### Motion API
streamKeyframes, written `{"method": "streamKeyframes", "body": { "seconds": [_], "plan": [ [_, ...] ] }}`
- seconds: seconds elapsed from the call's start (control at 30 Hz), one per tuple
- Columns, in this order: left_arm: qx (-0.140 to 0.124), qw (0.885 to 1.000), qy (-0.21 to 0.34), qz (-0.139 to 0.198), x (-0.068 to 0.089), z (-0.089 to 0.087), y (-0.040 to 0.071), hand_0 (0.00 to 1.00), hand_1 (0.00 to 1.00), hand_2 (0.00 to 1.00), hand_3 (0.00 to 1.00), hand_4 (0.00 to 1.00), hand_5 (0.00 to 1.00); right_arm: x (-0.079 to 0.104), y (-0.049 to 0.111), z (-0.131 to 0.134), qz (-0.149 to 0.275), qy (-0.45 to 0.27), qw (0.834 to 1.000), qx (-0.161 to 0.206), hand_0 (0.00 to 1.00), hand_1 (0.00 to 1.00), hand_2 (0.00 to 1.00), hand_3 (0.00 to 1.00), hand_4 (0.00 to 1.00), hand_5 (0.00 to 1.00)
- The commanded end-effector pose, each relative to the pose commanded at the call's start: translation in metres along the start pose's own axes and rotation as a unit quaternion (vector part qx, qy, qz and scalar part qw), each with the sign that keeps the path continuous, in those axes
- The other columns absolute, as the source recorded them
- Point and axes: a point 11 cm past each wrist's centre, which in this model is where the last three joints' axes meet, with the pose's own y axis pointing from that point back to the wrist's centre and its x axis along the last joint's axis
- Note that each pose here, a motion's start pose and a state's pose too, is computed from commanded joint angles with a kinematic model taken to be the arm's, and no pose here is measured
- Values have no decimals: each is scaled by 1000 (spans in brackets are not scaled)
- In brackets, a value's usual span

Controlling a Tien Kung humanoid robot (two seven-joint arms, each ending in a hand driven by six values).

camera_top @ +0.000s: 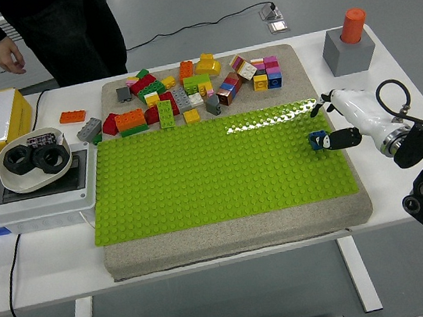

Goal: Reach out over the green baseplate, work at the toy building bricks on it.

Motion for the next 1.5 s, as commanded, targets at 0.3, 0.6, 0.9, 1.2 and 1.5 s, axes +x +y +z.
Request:
{"method": "streamKeyframes", "body": {
  "seconds": [0.3, 0.6, 0.9, 1.2, 1.5],
  "plan": [
    [-3, 1000, 0, 1, 1, 1, 0, 793, 721, 727, 813, 721, 827, -7, -7, 9, -10, 25, 1000, -15, 765, 702, 751, 590, 788, 202],
    [-1, 1000, -1, 2, 0, 1, 0, 793, 721, 727, 813, 717, 835, -12, -16, 11, -17, 43, 999, -24, 767, 706, 754, 598, 777, 197],
    [-3, 1000, 0, 3, 1, 2, 0, 793, 720, 726, 813, 714, 839, -13, -20, 12, -30, 61, 998, -21, 768, 707, 754, 600, 772, 193],
    [-4, 1000, 0, 3, 2, 3, 0, 793, 721, 726, 813, 713, 841, -16, -19, 13, -38, 60, 997, -19, 770, 707, 754, 604, 762, 184],
    [-4, 1000, 0, 4, 2, 4, 1, 792, 720, 726, 813, 712, 843, -15, -20, 15, -41, 65, 997, -25, 772, 708, 754, 604, 755, 176]
  ]
}}
